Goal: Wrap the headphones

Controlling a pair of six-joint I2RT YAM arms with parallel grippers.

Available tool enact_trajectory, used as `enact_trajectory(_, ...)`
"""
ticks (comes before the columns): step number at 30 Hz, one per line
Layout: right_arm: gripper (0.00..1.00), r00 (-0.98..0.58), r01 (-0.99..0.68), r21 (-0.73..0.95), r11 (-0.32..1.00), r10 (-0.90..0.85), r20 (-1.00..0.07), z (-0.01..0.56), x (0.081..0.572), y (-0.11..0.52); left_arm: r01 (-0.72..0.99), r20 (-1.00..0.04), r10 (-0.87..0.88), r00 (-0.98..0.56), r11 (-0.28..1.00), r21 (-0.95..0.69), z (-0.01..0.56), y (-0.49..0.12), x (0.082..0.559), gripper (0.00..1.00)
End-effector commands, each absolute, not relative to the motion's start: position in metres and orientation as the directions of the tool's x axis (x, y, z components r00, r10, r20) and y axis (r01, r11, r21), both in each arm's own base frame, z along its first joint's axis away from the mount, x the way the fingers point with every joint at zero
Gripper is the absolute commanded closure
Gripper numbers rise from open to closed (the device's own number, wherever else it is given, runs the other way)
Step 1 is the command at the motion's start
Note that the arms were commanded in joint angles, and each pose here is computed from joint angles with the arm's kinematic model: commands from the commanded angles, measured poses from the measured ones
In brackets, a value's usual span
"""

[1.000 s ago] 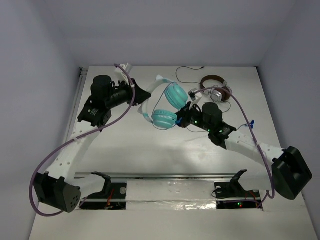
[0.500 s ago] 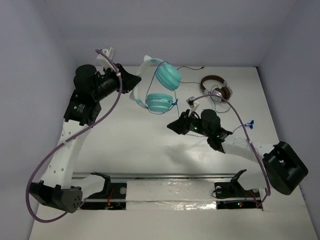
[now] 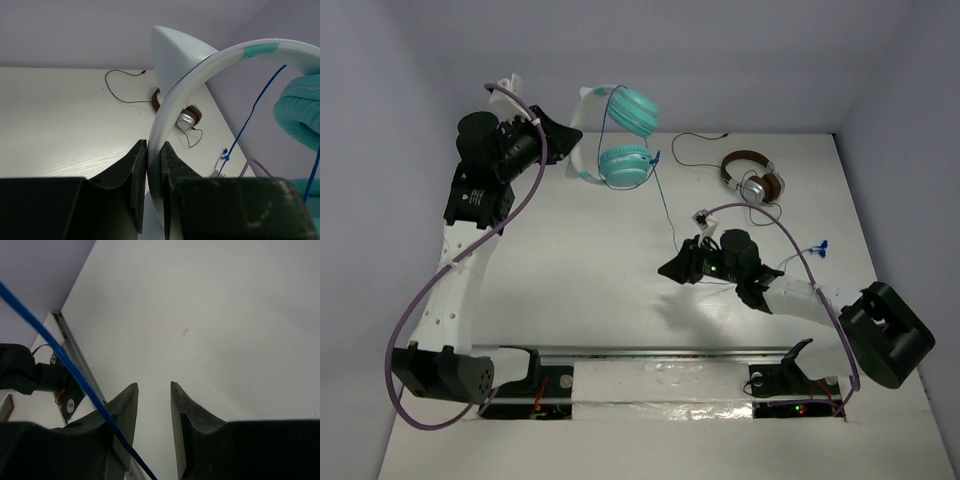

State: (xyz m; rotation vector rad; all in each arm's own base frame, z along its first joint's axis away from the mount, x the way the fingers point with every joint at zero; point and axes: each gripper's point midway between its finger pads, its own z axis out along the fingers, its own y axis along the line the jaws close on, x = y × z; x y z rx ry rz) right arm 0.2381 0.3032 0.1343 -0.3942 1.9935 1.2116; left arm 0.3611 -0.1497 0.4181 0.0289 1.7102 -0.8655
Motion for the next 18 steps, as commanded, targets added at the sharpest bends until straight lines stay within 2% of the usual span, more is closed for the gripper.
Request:
enact_trajectory(1,0.61,-0.676,-0.589,0.631,0.505,0.120,-0.727,0.131,0.234,0.299,0.524,-0.856,-0.484,-0.180,0.689,-0.500,0.489,-0.145,0.357,1.00)
enact_trajectory(7,0.60,-0.709,-0.570,0.659,0.491,0.111,-0.696,0.122,0.228,0.300,0.499,-0.840,-0.517,-0.167,0.690,-0.524,0.489,-0.138,0.368,1.00)
enact_trajectory(12,0.60,-0.744,-0.523,0.654,0.547,0.082,-0.663,0.104,0.219,0.297,0.451,-0.809,-0.573,-0.133,0.692,-0.564,0.489,-0.128,0.380,1.00)
enact_trajectory(15,0.63,-0.782,-0.504,0.665,0.551,0.036,-0.622,0.090,0.204,0.306,0.421,-0.772,-0.622,-0.131,0.670,-0.612,0.482,-0.124,0.389,1.00)
enact_trajectory(18,0.78,-0.791,-0.511,0.657,0.554,-0.005,-0.611,0.084,0.186,0.321,0.354,-0.748,-0.658,-0.087,0.682,-0.640,0.475,-0.109,0.399,1.00)
